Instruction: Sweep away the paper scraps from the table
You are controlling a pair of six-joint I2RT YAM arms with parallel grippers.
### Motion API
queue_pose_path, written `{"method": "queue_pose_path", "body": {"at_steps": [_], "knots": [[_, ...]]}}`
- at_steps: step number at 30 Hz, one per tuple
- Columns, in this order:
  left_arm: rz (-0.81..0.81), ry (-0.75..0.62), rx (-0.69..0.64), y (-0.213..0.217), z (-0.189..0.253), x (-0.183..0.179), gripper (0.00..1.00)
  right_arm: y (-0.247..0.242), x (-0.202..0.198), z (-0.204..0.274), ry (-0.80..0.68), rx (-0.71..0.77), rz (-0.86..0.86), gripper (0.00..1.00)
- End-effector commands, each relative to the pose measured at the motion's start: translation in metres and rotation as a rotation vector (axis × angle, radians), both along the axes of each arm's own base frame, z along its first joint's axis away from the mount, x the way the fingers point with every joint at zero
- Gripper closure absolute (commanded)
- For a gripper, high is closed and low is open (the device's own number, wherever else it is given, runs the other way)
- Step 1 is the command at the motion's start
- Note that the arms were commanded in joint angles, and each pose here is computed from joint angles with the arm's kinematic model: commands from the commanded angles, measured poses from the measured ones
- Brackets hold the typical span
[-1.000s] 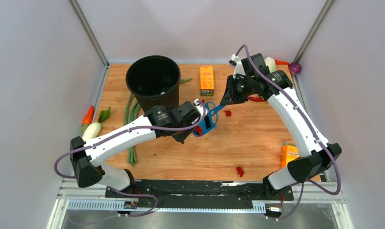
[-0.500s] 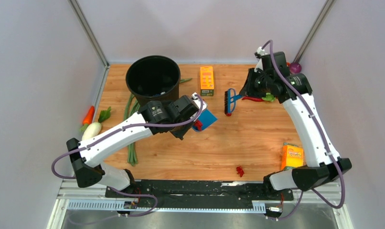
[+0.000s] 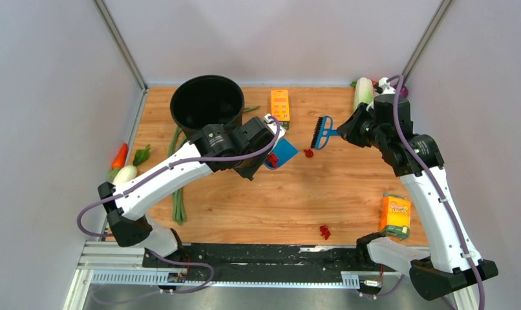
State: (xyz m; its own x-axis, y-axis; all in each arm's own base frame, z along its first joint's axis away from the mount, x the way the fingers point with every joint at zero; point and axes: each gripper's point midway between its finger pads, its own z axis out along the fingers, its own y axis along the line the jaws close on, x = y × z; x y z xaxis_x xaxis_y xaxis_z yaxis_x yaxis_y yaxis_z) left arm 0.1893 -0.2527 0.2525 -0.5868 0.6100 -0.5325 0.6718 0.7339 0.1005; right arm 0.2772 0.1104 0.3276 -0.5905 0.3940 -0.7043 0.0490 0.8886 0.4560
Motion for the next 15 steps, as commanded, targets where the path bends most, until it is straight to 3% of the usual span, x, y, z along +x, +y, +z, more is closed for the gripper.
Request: {"method": "queue_pose_path", "body": {"at_steps": [1, 15], "knots": [[0.029, 0.022, -0.008, -0.009, 0.007, 0.003, 1.00, 0.000, 0.009, 0.021, -0.084, 0.040, -0.025, 1.00], [0.134, -0.035, -0.055, -0.023, 0.036, 0.023, 1.00, 0.013, -0.004, 0.018, -0.064, 0.082, 0.072, 1.00]]}}
